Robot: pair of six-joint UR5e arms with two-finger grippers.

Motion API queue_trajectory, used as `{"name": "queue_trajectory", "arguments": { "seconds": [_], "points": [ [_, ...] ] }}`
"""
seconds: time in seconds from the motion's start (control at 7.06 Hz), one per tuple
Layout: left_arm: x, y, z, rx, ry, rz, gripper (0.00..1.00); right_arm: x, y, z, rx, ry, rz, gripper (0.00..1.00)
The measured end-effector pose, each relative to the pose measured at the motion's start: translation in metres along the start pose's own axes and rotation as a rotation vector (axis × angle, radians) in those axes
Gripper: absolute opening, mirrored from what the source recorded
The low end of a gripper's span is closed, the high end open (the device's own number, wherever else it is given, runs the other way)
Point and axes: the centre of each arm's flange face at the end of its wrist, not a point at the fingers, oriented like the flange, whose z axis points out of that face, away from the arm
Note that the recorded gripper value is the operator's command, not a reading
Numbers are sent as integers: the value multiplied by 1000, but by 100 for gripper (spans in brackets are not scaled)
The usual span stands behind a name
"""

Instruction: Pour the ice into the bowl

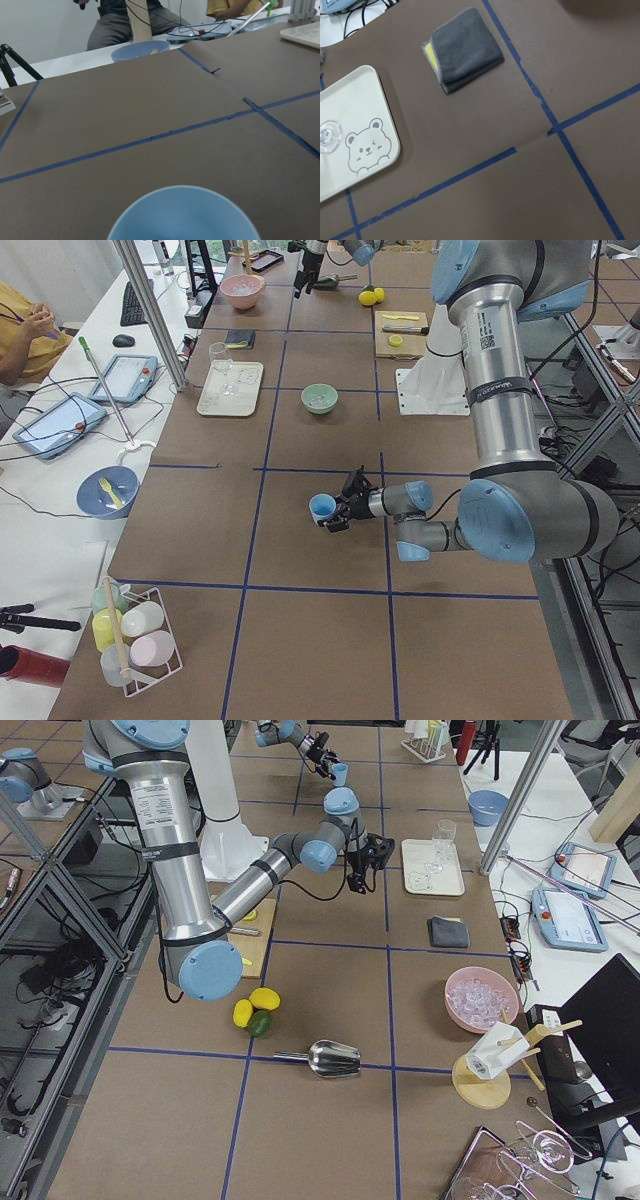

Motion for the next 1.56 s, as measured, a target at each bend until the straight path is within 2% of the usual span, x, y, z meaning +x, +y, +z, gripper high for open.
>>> {"name": "queue_trajectory", "arguments": {
  "seconds": [0.14, 0.42, 0.71, 0.99, 1.13, 1.27, 1.56],
  "points": [
    [-6, 2, -6, -62, 46, 66, 100, -1, 1, -1, -5, -3, -1, 100],
    [-25, 6, -17, -191, 151, 197, 100, -5, 8, -9, -48, -22, -8, 100],
    [-65, 0, -27, -282, 223, 338, 100, -19, 23, -16, -85, -52, -28, 100],
    [-124, -23, -33, -311, 178, 451, 100, -55, 67, -6, -154, -83, -20, 100],
    [-147, -38, -28, -331, 139, 462, 100, -79, 97, 4, -195, -94, -10, 100],
    [-161, -59, -12, -361, 108, 439, 100, -99, 129, 17, -214, -97, -3, 100],
    [-183, -126, 34, -423, 82, 339, 100, -132, 195, 51, -203, -89, 1, 100]
  ]
}}
